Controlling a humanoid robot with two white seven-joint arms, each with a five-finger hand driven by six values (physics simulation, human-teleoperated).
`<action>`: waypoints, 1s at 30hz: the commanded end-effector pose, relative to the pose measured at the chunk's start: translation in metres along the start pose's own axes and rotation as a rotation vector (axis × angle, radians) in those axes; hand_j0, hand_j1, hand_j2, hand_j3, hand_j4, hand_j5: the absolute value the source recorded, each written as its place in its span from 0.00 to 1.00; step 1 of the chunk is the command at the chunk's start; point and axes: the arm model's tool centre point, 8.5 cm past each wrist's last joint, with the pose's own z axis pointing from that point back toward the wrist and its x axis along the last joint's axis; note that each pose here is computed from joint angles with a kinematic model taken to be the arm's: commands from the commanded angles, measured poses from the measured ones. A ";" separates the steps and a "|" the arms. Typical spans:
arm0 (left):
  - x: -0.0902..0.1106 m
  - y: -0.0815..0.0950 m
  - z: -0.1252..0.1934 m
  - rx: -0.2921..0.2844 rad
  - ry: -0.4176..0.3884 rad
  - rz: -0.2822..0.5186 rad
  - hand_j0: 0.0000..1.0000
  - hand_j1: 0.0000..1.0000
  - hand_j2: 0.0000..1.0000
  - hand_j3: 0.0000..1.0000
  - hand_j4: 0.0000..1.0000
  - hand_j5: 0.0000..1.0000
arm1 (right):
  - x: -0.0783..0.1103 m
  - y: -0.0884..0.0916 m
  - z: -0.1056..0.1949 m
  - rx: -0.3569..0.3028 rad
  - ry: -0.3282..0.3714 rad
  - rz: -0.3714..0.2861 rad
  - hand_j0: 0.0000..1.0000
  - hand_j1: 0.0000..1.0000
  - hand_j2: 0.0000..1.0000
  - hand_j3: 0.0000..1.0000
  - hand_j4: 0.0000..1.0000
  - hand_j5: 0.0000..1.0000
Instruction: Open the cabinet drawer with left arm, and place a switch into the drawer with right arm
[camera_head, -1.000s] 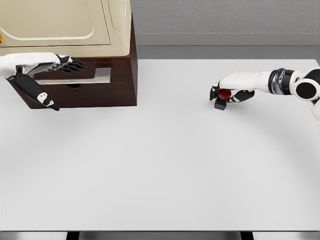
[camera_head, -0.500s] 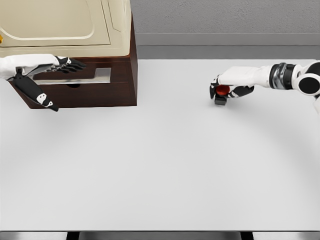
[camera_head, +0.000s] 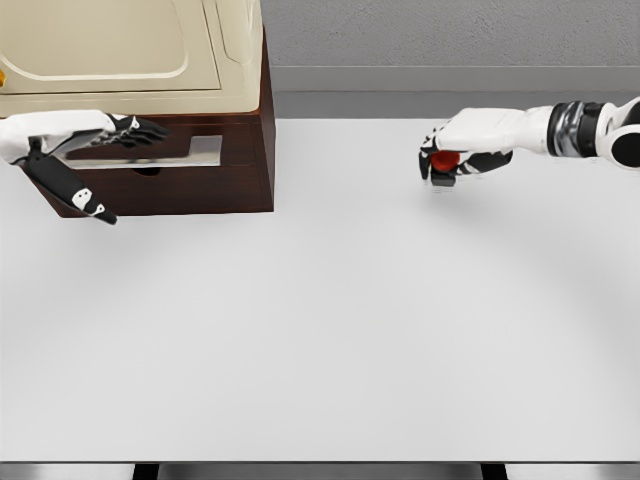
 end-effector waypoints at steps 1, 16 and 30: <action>0.001 0.001 0.001 0.003 -0.004 0.003 1.00 1.00 1.00 1.00 1.00 1.00 | 0.006 0.002 -0.003 0.013 -0.017 0.010 0.50 0.50 0.50 0.50 0.50 0.50; -0.009 -0.009 0.001 -0.018 0.004 0.045 1.00 1.00 1.00 1.00 1.00 1.00 | 0.026 -0.024 -0.012 0.029 -0.085 0.072 0.50 0.50 0.50 0.50 0.50 0.50; -0.009 -0.016 0.018 -0.037 -0.015 0.115 1.00 1.00 1.00 1.00 1.00 1.00 | 0.035 -0.031 -0.012 0.008 -0.115 0.079 0.50 0.50 0.50 0.50 0.50 0.50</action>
